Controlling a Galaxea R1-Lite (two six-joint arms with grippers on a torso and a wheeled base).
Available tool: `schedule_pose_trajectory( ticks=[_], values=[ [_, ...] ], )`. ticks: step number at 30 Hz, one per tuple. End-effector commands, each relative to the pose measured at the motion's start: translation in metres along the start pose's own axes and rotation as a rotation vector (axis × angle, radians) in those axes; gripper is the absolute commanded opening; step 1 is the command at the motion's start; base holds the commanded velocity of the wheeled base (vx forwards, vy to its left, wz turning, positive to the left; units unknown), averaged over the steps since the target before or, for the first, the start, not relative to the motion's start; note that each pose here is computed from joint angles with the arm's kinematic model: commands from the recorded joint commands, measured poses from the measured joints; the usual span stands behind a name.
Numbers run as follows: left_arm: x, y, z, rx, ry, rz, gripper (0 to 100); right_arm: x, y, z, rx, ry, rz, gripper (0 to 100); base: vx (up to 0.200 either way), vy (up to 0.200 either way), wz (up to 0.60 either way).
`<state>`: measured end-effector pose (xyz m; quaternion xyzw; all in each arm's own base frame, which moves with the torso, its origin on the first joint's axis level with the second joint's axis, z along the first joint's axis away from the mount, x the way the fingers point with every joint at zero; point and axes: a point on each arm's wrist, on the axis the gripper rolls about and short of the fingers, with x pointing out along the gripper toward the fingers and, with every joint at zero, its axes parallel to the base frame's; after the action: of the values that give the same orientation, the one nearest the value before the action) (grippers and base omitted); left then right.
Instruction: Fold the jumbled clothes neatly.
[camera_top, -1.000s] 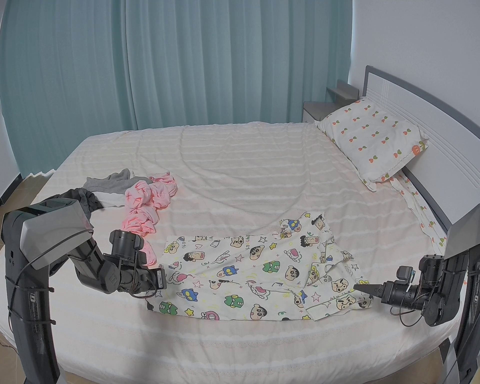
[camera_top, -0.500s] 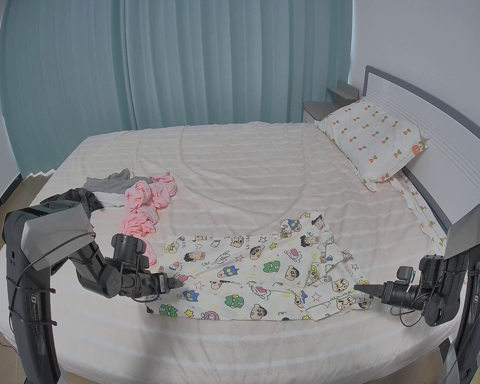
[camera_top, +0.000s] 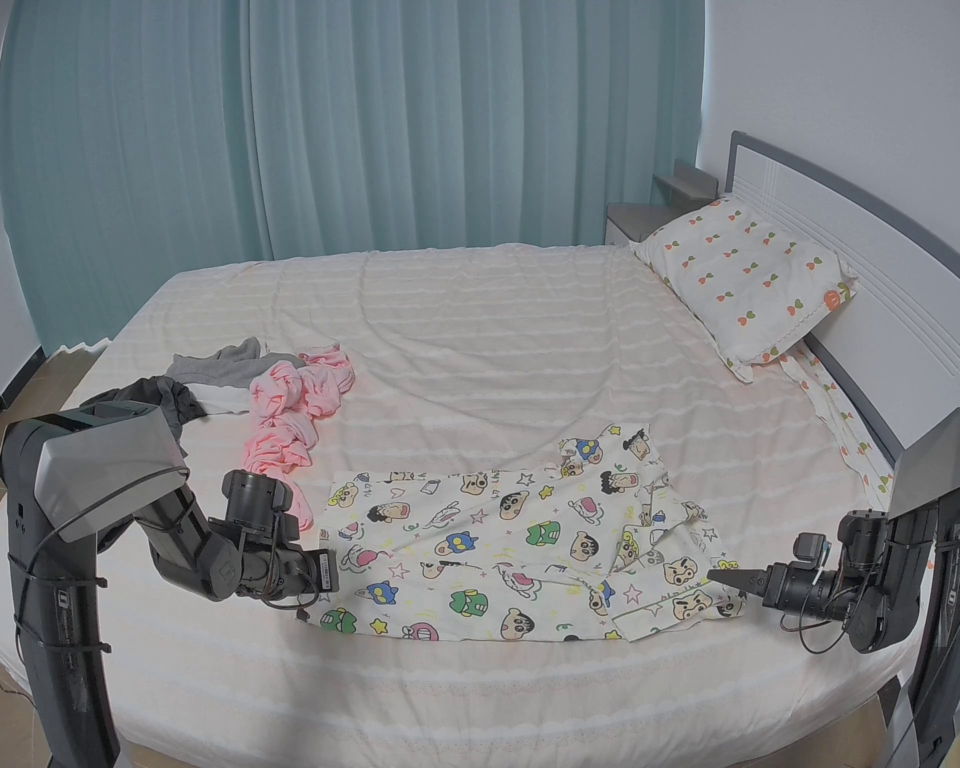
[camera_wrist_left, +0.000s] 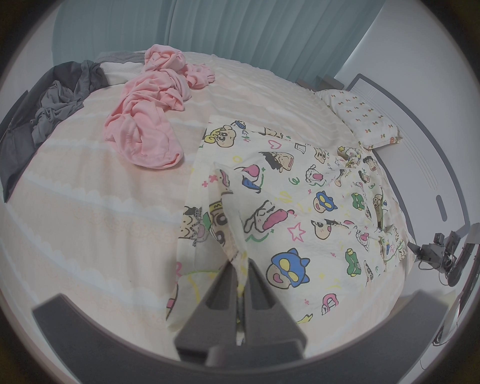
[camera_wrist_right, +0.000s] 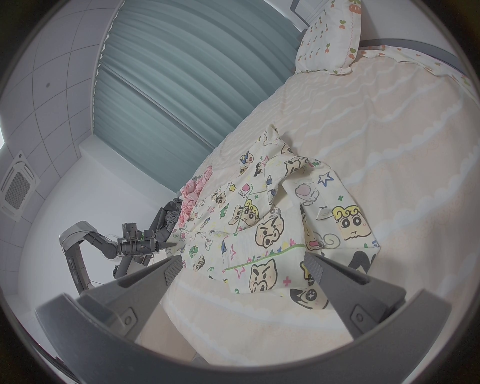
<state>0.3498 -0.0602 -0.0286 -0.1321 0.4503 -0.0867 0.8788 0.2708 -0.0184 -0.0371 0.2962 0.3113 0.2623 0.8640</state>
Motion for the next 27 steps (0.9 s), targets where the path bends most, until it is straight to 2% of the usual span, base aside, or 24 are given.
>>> schedule_pose_trajectory(
  ticks=[1, 10, 11, 21, 27],
  values=[
    [-0.0049, 0.001, 0.0008, -0.004, -0.006, 0.003, 0, 0.0, 0.0003, 0.0005, -0.007, -0.006, 0.003, 100, 0.0, 0.0, 0.0],
    [-0.0022, 0.0021, -0.0025, 0.003, 0.006, 0.011, 0, 0.0, 0.0003, 0.0005, -0.007, -0.006, 0.003, 100, 0.0, 0.0, 0.0],
    [-0.0018, 0.002, -0.0023, 0.0, 0.005, 0.008, 100, 0.0, 0.0003, 0.0005, -0.007, -0.006, 0.003, 100, 0.0, 0.0, 0.0],
    [-0.0036, -0.0014, -0.0046, -0.003, 0.014, -0.008, 100, -0.0002, 0.001, 0.0, -0.008, -0.004, 0.004, 100, 0.0, 0.0, 0.0],
    [-0.0049, -0.0073, -0.0062, -0.042, -0.009, -0.048, 100, -0.0001, 0.0007, -0.0003, -0.006, -0.003, 0.003, 100, 0.0, 0.0, 0.0]
  ],
)
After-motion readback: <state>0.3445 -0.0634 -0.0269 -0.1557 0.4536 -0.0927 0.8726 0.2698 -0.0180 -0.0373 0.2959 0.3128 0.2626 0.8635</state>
